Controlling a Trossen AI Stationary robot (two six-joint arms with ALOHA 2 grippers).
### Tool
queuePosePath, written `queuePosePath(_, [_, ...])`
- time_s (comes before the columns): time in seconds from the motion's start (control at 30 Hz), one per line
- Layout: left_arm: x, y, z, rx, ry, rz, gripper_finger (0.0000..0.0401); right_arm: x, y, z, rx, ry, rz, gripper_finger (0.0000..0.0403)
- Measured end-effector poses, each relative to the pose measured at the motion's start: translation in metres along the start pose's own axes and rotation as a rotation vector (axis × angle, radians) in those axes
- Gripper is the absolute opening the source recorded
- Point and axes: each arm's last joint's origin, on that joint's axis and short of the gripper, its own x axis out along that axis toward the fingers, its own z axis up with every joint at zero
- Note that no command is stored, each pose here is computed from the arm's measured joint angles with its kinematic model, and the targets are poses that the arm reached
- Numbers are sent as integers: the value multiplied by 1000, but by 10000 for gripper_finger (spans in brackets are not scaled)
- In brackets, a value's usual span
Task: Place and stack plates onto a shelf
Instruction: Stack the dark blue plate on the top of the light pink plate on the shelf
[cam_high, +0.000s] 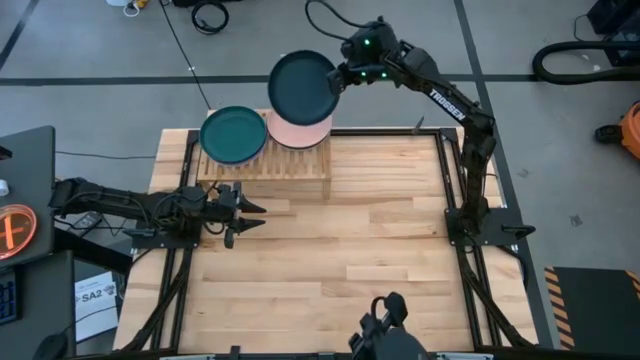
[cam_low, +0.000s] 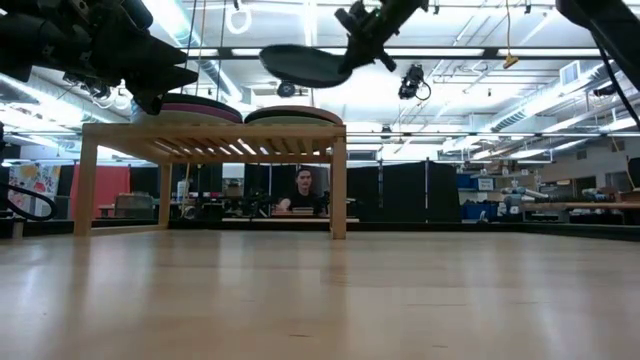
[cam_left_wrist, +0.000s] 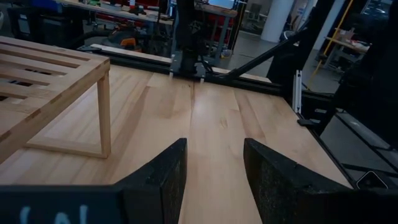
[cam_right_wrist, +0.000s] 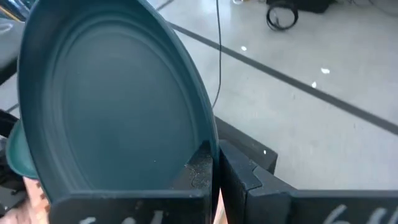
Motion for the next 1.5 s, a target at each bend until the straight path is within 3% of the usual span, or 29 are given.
queuePosePath(0.4, [0,0,0,0,0,0,165,39,-12,-33,69,129,20,19])
queuePosePath(0.8, [0,0,0,0,0,0,165,57,-12,-54,97,196,53,19])
queuePosePath(1.1, [0,0,0,0,0,0,165,57,-9,-56,101,217,118,20])
queuePosePath(1.5, [0,0,0,0,1,0,165,57,-9,-56,100,219,121,25])
